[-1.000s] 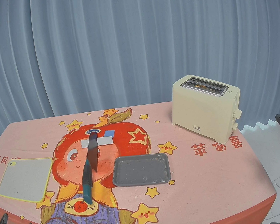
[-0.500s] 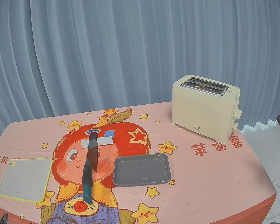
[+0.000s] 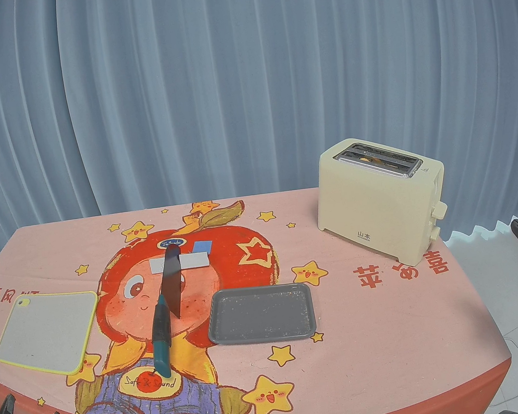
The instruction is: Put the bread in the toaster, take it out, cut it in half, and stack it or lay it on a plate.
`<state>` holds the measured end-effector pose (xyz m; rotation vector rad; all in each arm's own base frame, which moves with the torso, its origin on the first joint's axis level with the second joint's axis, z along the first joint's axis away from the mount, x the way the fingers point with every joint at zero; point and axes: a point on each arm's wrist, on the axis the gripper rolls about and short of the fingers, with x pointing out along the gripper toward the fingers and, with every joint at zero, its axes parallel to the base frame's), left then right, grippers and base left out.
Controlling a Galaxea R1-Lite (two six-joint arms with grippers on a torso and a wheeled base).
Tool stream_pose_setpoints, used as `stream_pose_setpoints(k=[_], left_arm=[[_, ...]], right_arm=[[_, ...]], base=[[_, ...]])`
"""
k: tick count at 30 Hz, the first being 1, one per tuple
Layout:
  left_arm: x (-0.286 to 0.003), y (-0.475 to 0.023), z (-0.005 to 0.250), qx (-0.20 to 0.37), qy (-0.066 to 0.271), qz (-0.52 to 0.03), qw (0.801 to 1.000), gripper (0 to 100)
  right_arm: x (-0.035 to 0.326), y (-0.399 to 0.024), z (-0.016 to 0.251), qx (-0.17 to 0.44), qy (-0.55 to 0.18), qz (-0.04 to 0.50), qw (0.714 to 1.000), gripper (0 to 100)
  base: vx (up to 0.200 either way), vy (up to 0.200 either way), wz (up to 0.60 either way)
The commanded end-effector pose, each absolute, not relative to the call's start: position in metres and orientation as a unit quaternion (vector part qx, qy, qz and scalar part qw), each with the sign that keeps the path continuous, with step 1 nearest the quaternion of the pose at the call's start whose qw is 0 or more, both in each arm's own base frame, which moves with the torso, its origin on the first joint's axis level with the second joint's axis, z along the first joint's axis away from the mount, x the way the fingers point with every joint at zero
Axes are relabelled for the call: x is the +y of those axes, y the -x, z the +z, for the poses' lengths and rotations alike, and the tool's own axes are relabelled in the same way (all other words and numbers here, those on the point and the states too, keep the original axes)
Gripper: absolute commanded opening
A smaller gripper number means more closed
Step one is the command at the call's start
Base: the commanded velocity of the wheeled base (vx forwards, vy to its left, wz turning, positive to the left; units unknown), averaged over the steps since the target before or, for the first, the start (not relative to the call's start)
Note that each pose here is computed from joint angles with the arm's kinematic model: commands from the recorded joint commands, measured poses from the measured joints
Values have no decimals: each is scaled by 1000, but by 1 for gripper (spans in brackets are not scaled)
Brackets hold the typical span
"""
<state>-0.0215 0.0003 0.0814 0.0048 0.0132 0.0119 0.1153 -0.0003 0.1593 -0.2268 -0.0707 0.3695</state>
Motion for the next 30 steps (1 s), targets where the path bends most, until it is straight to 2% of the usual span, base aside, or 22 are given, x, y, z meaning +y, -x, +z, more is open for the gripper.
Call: stream_pose_setpoints(k=[1, 30], left_arm=[[0, 20, 77, 16, -2, 6, 1000, 100], [0, 20, 77, 16, -2, 6, 1000, 100]], right_arm=[[0, -115, 158, -33, 113, 183, 976, 0], [4, -111, 147, -13, 113, 202, 973, 0]], base=[[0, 0, 0], [0, 0, 0]])
